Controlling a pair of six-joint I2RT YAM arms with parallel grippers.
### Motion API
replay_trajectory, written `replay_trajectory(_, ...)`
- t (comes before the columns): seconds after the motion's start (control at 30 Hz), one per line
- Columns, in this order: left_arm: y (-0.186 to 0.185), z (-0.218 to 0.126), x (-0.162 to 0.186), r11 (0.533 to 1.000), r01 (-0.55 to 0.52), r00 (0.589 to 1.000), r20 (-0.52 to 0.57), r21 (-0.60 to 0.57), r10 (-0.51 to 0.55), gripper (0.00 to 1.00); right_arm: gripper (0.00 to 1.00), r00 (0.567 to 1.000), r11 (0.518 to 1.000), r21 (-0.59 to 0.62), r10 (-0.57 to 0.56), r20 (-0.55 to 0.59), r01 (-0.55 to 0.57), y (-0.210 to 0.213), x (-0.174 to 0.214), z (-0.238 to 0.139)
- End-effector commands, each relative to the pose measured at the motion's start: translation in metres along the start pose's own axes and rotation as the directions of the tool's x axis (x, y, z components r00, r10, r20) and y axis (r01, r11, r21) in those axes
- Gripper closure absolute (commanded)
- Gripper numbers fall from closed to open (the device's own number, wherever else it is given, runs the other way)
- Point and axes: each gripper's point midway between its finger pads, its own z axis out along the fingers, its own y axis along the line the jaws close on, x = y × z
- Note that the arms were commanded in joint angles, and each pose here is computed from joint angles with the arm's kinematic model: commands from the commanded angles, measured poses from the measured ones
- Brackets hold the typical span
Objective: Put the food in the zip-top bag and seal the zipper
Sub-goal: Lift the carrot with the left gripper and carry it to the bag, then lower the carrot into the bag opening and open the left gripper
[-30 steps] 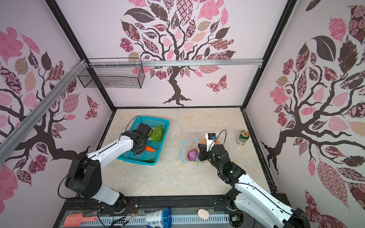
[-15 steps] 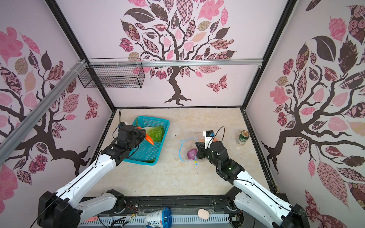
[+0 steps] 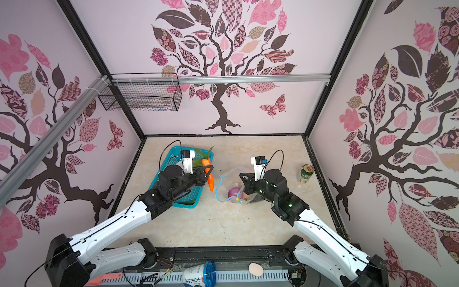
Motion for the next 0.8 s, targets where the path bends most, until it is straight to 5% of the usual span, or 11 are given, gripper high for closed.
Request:
replay_trajectory(0.0, -0.038, -0.001, -0.013, 0.986, -0.117, 0.991, 0.085, 0.119, 0.107, 1.0, 1.0, 1.0, 0.998, -0.063, 0.009, 0.015, -0.008, 0.019, -0.018, -0.004)
replay_trajectory(0.23, -0.07, 0.009, 0.002, 0.946, -0.264, 0.962, 0.123, 0.188, 0.244, 1.0, 1.0, 0.999, 0.998, -0.039, 0.049, 0.005, -0.049, 0.012, -0.014, 0.004)
replay_trajectory(0.47, -0.054, 0.04, 0.032, 0.939, -0.31, 0.949, 0.113, 0.148, 0.295, 1.0, 1.0, 0.996, 0.995, -0.038, 0.087, -0.008, -0.087, 0.01, -0.009, 0.009)
replay_trajectory(0.77, -0.052, 0.04, 0.059, 0.908, -0.418, 0.897, 0.168, 0.019, 0.409, 1.0, 1.0, 0.988, 0.988, 0.034, 0.154, -0.025, -0.153, -0.002, -0.007, 0.019)
